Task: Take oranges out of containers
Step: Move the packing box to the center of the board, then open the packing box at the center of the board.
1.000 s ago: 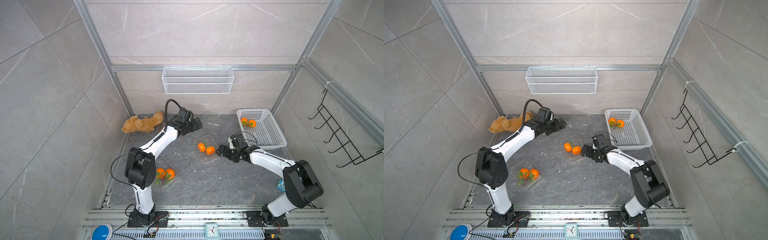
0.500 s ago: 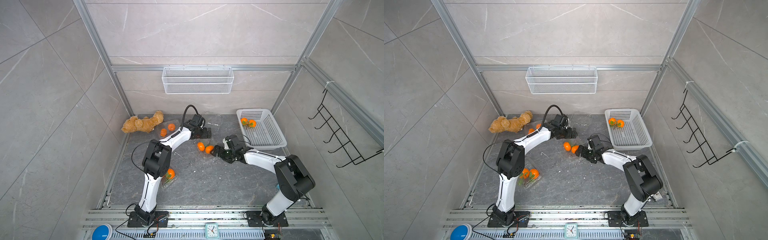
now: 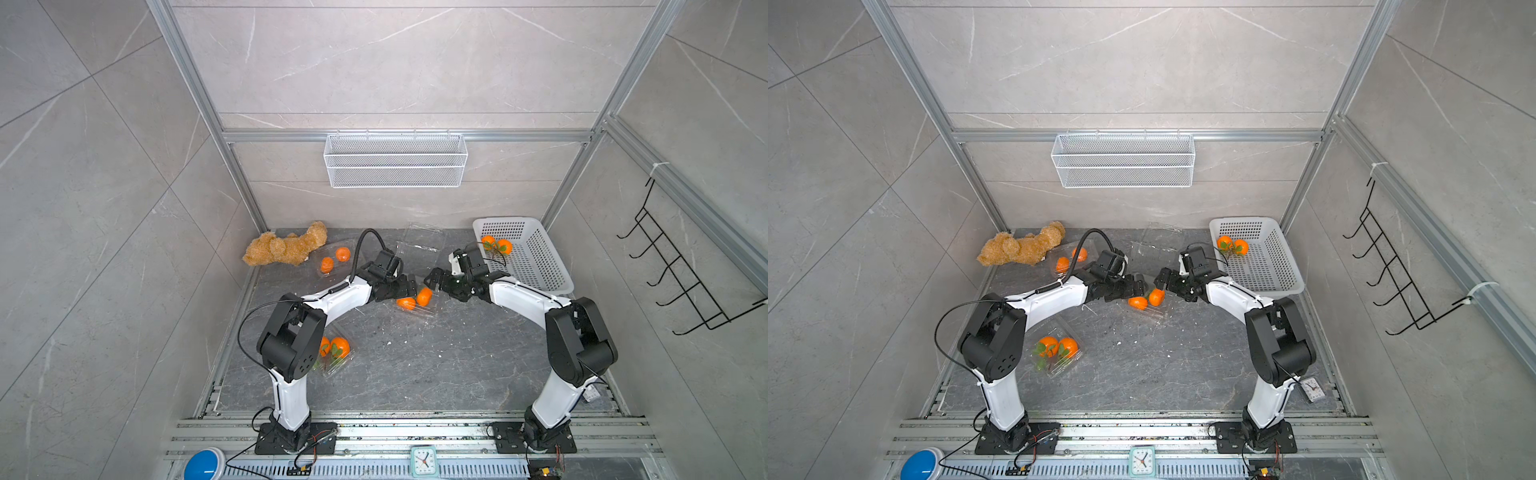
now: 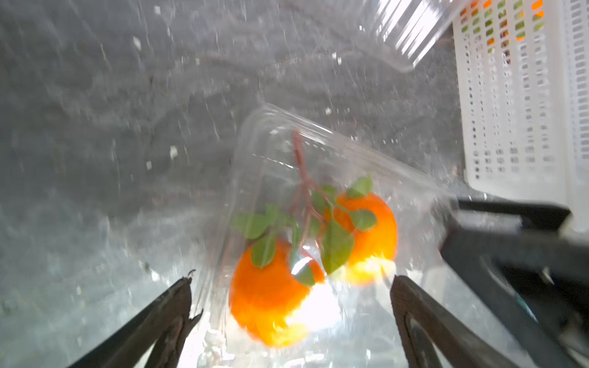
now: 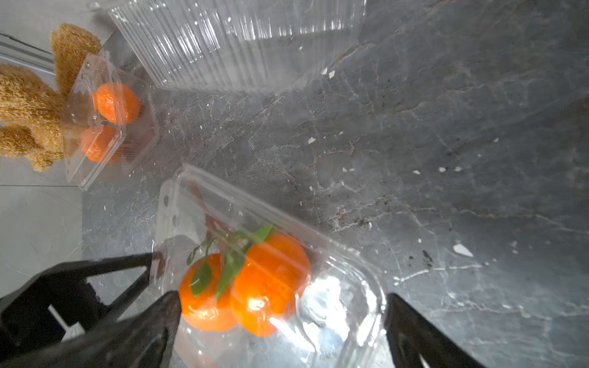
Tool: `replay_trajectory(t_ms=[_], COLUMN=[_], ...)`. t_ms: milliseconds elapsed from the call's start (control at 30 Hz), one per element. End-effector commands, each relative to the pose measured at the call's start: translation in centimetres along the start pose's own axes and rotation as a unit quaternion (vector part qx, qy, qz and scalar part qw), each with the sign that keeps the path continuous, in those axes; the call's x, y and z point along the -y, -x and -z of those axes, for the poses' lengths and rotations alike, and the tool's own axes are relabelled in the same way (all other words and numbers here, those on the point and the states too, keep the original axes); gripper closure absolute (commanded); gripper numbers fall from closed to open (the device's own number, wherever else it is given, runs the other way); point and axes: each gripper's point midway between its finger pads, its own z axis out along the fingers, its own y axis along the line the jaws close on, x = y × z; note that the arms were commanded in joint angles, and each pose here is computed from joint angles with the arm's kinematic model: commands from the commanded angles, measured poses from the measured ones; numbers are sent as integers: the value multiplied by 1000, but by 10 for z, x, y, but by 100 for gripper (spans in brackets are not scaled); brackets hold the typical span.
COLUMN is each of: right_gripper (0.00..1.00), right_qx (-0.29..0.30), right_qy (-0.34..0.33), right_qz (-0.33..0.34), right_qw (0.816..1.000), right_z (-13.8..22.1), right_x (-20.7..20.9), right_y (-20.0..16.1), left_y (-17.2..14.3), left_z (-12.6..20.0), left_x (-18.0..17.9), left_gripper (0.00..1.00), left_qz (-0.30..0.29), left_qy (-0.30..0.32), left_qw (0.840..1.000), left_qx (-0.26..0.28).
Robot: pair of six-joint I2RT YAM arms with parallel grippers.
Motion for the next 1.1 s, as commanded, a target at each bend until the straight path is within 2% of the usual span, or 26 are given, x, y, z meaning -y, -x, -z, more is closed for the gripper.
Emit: replay_trajectory(t_ms=[0, 167, 300, 367, 500, 567, 667, 733, 867, 1067], right_gripper=[0, 0, 0, 0, 3, 5, 10, 12, 17, 25], right_qx=[-27, -25, -18, -15, -2, -1, 7, 15, 17, 21], right_qy=[-2, -22, -10, 19, 84, 116, 158, 170, 184, 209], right_qz=[17, 17, 1, -15, -40, -55, -81, -95, -105, -120], right_qw=[1000, 999, 1000, 1000, 996, 992, 984, 981, 977, 970], right_z=[-1, 11, 22, 25, 28, 26, 24, 24, 24, 25], right_x=[2, 18, 29, 28, 15, 7, 0, 1, 2, 3], right_y=[-8, -18, -29, -35, -39, -38, -36, -33, -31, -27], left_y=[7, 1, 8, 15, 29, 36, 43, 45, 49, 42], left_z=[30, 65, 78, 73, 51, 38, 19, 10, 8, -4], left_x=[16, 7, -5, -12, -7, 0, 6, 6, 3, 8], left_gripper=[1, 1, 1, 1, 1, 1, 1, 0, 0, 0], left_qz=[26, 25, 17, 20, 15, 17, 55, 70, 73, 91], left_qy=[-28, -4, 31, 46, 32, 10, -38, -58, -56, -93], left_qw=[999, 998, 997, 997, 998, 999, 997, 996, 995, 991], left_qx=[39, 49, 64, 60, 51, 46, 31, 24, 27, 10])
